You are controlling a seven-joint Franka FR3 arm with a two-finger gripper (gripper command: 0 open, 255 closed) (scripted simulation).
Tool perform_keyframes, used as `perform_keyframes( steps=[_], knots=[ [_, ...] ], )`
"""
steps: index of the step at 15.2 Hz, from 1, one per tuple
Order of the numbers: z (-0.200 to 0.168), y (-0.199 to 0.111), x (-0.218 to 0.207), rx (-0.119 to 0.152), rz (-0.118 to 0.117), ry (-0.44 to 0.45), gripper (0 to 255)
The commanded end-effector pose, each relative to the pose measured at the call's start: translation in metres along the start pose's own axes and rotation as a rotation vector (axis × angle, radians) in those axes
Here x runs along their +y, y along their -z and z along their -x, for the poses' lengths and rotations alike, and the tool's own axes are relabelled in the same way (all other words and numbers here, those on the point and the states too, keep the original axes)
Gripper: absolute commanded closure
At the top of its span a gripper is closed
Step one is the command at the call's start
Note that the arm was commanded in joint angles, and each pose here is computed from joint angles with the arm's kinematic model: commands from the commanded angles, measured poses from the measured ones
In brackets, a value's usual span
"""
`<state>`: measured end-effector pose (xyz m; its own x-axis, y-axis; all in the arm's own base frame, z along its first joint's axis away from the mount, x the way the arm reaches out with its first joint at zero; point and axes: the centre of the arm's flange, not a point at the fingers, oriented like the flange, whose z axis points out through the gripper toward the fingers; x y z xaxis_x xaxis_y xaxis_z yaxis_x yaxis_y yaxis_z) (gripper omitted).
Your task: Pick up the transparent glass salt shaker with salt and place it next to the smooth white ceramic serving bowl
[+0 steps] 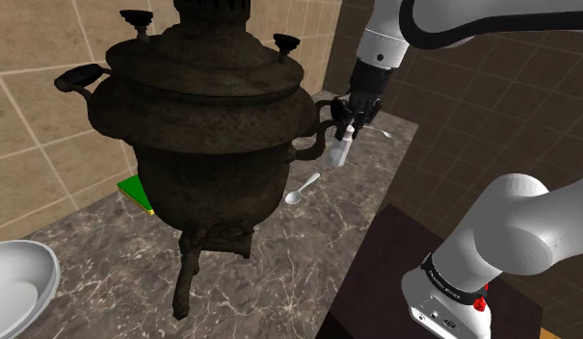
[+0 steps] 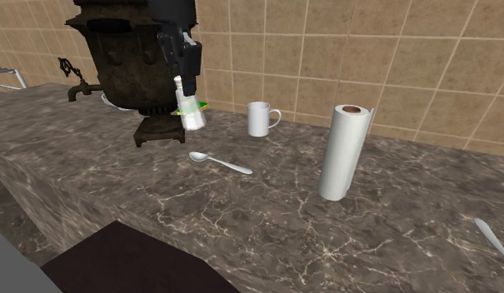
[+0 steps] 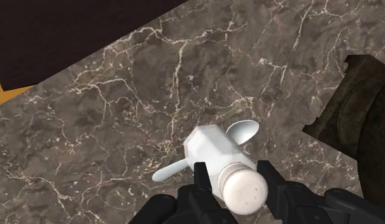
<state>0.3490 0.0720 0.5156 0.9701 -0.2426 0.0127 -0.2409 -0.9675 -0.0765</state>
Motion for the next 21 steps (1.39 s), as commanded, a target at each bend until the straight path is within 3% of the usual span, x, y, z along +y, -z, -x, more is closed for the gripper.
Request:
perform_keyframes(
  steps=[1, 5, 21],
  knots=[
    [-0.001, 0.01, -0.002, 0.0, 0.0, 0.0, 255],
    [-0.001, 0.027, -0.003, 0.0, 0.0, 0.0, 255],
    [0.049, -0.003, -0.206, 0.0, 0.0, 0.0, 255]
  ],
)
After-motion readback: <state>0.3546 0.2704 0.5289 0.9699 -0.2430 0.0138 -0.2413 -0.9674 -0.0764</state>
